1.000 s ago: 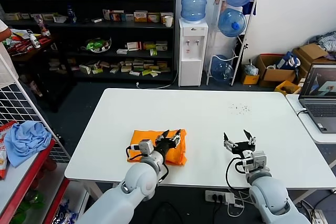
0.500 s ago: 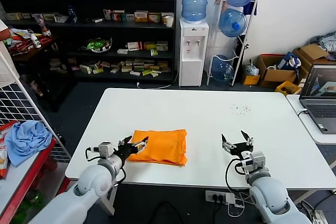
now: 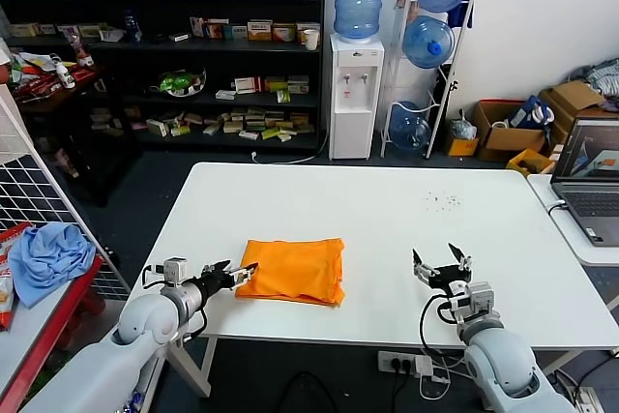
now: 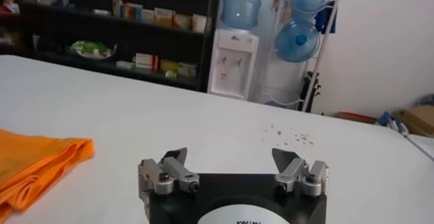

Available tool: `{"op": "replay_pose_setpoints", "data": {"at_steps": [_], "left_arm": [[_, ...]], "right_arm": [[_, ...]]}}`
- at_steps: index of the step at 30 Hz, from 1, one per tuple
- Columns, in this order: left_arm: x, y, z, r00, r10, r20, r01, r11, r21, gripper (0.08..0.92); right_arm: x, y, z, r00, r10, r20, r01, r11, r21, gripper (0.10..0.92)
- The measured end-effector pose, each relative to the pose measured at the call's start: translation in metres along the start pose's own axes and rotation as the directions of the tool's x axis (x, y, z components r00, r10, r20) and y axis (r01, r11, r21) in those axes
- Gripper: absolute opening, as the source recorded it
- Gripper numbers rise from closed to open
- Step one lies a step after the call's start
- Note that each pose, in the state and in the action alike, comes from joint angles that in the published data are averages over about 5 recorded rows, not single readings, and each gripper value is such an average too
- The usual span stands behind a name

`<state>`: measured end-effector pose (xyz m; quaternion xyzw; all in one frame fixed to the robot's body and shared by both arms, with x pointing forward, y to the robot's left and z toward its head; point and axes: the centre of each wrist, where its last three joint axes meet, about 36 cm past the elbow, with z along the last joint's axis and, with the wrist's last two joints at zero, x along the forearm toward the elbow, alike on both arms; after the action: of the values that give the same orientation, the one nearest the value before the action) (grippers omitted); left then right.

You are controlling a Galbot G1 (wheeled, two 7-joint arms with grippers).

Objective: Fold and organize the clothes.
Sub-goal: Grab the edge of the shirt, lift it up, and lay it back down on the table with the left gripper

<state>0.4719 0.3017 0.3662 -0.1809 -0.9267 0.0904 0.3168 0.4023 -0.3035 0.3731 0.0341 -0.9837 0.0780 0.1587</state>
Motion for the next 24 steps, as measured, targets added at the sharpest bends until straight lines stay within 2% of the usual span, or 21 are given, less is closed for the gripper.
{"op": "replay_pose_setpoints", "data": {"at_steps": [8,11,19,24], "left_arm": [[-0.016,0.005,0.004,0.999,0.037,-0.025,-0.037,0.999,0.015,0.822],[-0.021,0.004,0.003,0.9985,0.05,-0.022,-0.05,0.999,0.019,0.782],[-0.023,0.004,0.004,0.9977,0.067,-0.014,-0.066,0.998,0.024,0.534],[-0.021,0.002,0.002,0.9972,0.075,0.008,-0.075,0.997,0.034,0.378]], "right_arm": [[0.004,-0.004,-0.002,1.0,0.005,0.003,-0.005,1.0,-0.002,0.823],[0.005,-0.003,-0.002,1.0,0.003,0.004,-0.003,1.0,-0.004,0.823],[0.006,0.0,-0.003,1.0,0.0,0.006,0.0,1.0,-0.008,0.823],[0.005,0.002,-0.003,1.0,-0.002,0.009,0.002,1.0,-0.006,0.823]]}}
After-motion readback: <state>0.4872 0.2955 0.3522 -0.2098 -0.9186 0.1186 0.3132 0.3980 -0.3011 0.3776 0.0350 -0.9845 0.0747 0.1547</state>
